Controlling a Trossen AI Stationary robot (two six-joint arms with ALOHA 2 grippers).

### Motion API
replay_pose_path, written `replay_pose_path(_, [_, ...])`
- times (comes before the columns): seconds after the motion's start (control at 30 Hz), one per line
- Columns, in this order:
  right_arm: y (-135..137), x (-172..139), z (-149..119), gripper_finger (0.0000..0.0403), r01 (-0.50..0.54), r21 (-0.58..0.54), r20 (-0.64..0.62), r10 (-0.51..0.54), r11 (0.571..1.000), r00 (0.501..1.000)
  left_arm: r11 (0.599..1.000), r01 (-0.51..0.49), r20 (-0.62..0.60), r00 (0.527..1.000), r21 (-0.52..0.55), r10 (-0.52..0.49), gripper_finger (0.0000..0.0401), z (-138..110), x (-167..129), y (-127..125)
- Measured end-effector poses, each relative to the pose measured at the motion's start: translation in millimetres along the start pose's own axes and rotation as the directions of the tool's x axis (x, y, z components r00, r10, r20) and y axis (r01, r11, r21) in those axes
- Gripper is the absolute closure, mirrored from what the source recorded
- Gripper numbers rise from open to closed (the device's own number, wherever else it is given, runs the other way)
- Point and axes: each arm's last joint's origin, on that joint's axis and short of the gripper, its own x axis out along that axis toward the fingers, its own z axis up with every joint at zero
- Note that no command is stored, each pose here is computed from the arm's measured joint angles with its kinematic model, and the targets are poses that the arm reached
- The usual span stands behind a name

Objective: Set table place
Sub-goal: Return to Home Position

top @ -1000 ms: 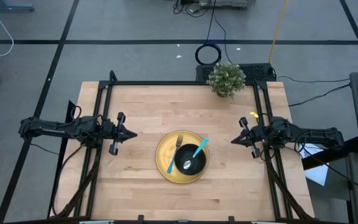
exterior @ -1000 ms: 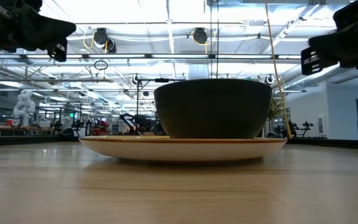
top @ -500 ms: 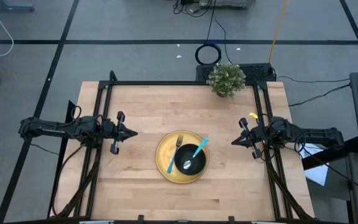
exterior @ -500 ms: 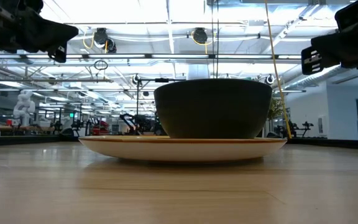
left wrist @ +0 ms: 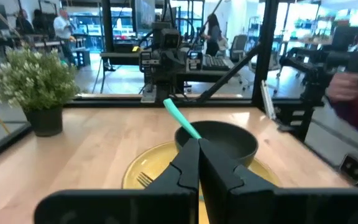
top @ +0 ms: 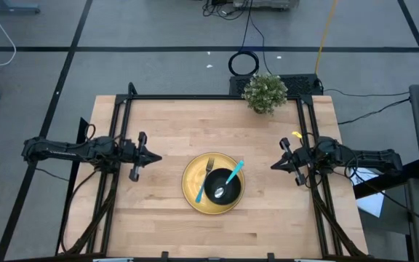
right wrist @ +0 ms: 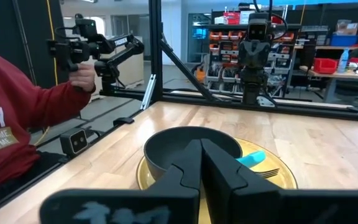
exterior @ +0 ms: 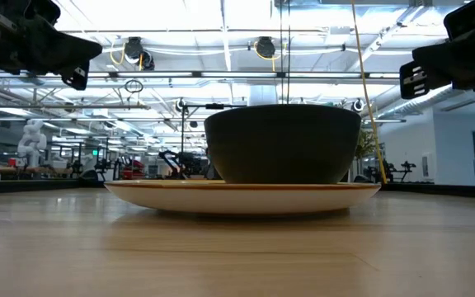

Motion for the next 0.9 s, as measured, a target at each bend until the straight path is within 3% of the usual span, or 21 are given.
replay_pose_path(0.17, [0.0, 0.0, 0.3, 0.0403, 0.0, -0.022, 0.002, 0.0, 1.0, 1.0, 0.999, -0.003, -0.009, 1.0, -0.045, 0.003, 0.0393, -0.9, 0.0, 0.1])
replay_pose_path(0.9, [0.0, 0.0, -0.1, 0.0403, 0.0, 0.01, -0.001, 0.0, 1.0, 1.0, 1.0, -0.006, -0.012, 1.0, -0.024, 0.006, 0.0393, -1.1, 0.0, 0.2])
